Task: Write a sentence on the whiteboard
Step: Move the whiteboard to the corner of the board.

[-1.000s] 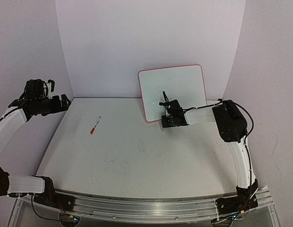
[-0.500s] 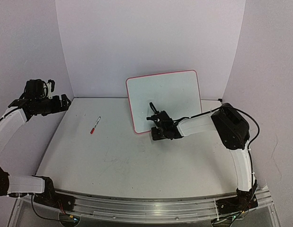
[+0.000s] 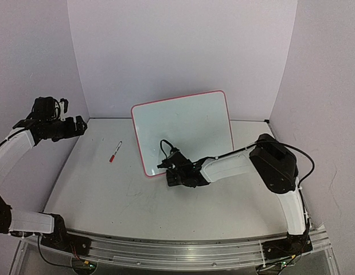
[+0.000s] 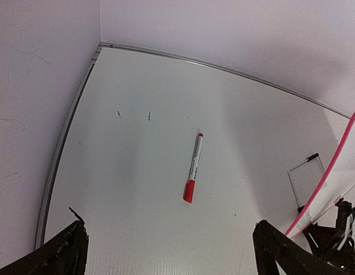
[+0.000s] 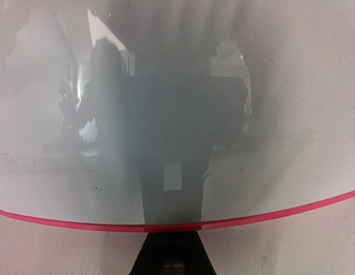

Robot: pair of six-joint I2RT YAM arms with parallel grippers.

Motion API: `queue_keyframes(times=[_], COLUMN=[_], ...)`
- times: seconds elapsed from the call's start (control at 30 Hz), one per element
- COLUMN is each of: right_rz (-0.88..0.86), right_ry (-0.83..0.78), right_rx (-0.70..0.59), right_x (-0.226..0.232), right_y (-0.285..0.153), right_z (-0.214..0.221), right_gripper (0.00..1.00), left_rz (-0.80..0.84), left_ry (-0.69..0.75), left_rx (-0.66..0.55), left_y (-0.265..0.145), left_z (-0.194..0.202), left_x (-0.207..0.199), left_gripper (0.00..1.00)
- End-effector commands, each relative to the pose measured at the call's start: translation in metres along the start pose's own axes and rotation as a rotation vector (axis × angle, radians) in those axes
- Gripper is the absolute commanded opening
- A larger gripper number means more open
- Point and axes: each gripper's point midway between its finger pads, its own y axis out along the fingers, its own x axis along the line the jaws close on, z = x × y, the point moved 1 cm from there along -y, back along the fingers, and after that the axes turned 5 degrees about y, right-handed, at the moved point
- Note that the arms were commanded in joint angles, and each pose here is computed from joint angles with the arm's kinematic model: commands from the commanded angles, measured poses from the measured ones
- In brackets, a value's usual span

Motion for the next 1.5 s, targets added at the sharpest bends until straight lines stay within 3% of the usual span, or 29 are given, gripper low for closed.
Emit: queue_keyframes(times=[0.0,0.13,0.33,0.43,0.63,0.77,1.0,1.47], right_rz=[-0.125,-0.142,-0.157,-0.154,-0.173,-0.194,-0.191,-0.125], right_ry=[0.067,0.058,0.047,0.039,0.043,0.033,0.066,0.241], right_rx=[0.021,0.032,0.021,0.014,0.02,-0.002,-0.07,-0.105], right_x=[0.046,0.055,0.054,0.046,0.02,0.005,-0.034,-0.13], right_y=[-0.022,-0.024,-0.04,-0.053,-0.084,-0.112,-0.151,-0.168], right_z=[0.011,0.017,0.011,0.01,0.021,0.017,-0.009,-0.021], right_gripper=[0.0,0.03,0.49,0.6,0.73,0.78,0.78,0.77], left_rz=[0.005,0.018,0.026,0.031,0.01,0.016,0.119,0.033], left_ry=[-0.011,-0.008,0.001,-0.003,0.014,0.084,0.125,0.193], left_rx=[-0.018,-0.012,0.031,0.07,0.191,0.305,0.479,0.62], left_y=[0.0,0.002,0.013,0.024,0.057,0.088,0.141,0.187], left_z=[-0.007,-0.006,0.002,0.01,0.033,0.053,0.083,0.112], left_x=[-0.001,-0.003,-0.003,-0.002,-0.003,-0.024,-0.062,-0.052], left_gripper=[0.99,0.99,0.99,0.99,0.98,0.96,0.76,0.49])
